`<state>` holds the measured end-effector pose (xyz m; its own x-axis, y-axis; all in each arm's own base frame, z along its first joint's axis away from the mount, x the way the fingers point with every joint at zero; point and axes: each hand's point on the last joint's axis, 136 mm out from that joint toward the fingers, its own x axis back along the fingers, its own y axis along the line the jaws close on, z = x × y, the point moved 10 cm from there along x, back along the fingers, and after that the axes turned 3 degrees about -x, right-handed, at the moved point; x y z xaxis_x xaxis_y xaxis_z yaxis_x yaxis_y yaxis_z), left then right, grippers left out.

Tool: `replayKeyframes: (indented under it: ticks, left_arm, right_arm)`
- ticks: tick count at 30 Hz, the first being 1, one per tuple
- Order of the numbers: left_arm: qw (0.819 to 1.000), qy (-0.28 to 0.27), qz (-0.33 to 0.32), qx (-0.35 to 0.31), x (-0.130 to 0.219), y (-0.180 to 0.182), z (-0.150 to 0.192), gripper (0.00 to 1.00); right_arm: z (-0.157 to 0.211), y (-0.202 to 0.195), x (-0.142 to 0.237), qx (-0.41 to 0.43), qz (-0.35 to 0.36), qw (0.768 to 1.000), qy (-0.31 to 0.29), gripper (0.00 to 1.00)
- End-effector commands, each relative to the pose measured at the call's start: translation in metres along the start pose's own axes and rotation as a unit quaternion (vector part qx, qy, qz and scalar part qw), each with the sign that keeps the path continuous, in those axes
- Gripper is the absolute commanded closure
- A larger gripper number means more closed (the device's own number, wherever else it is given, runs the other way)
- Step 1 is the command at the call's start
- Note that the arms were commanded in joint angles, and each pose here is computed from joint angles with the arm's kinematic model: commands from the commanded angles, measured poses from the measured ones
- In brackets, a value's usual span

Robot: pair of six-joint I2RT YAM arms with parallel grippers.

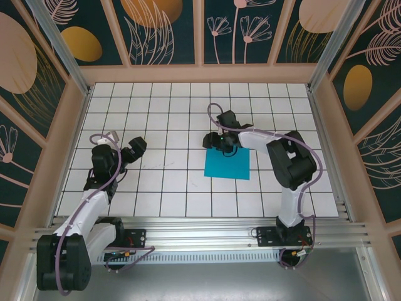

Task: Fold a paper plane with a square sheet of paper (pick it up from the middle)
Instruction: Move the square sheet of paper to the center of the table.

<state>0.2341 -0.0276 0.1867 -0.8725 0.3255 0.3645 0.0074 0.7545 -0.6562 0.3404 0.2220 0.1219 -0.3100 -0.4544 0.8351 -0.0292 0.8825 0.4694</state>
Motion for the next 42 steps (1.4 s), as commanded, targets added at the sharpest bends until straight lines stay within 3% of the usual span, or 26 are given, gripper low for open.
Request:
replayKeyframes:
  ticks: [1, 8, 16, 21, 29, 37, 42]
  left_arm:
    - [0.999, 0.024, 0.032, 0.015, -0.004, -0.006, -0.001, 0.01]
    - [0.995, 0.050, 0.073, 0.045, -0.010, -0.007, 0.006, 0.01]
    - [0.992, 0.091, 0.081, 0.034, -0.025, -0.018, 0.016, 0.01]
    - [0.988, 0.121, 0.088, 0.024, -0.038, -0.031, 0.026, 0.01]
    - [0.989, 0.121, 0.076, 0.019, -0.042, -0.033, 0.025, 0.01]
    - [0.989, 0.131, 0.072, 0.012, -0.049, -0.038, 0.026, 0.01]
    - [0.985, 0.158, 0.075, 0.007, -0.065, -0.049, 0.038, 0.01]
  right_arm:
    - [0.010, -0.008, 0.026, -0.020, 0.058, 0.998, -0.020, 0.33]
    - [0.038, -0.023, 0.029, -0.073, 0.020, 0.997, -0.012, 0.34]
    - [0.059, -0.019, 0.024, -0.052, 0.030, 0.998, 0.012, 0.36]
    - [0.066, -0.024, 0.012, 0.006, 0.025, 0.999, 0.042, 0.37]
    - [0.060, -0.018, -0.009, 0.117, 0.024, 0.988, 0.095, 0.38]
    - [0.030, 0.012, 0.018, 0.099, 0.023, 0.994, 0.044, 0.34]
    - [0.010, 0.013, 0.036, 0.048, 0.120, 0.992, -0.010, 0.25]
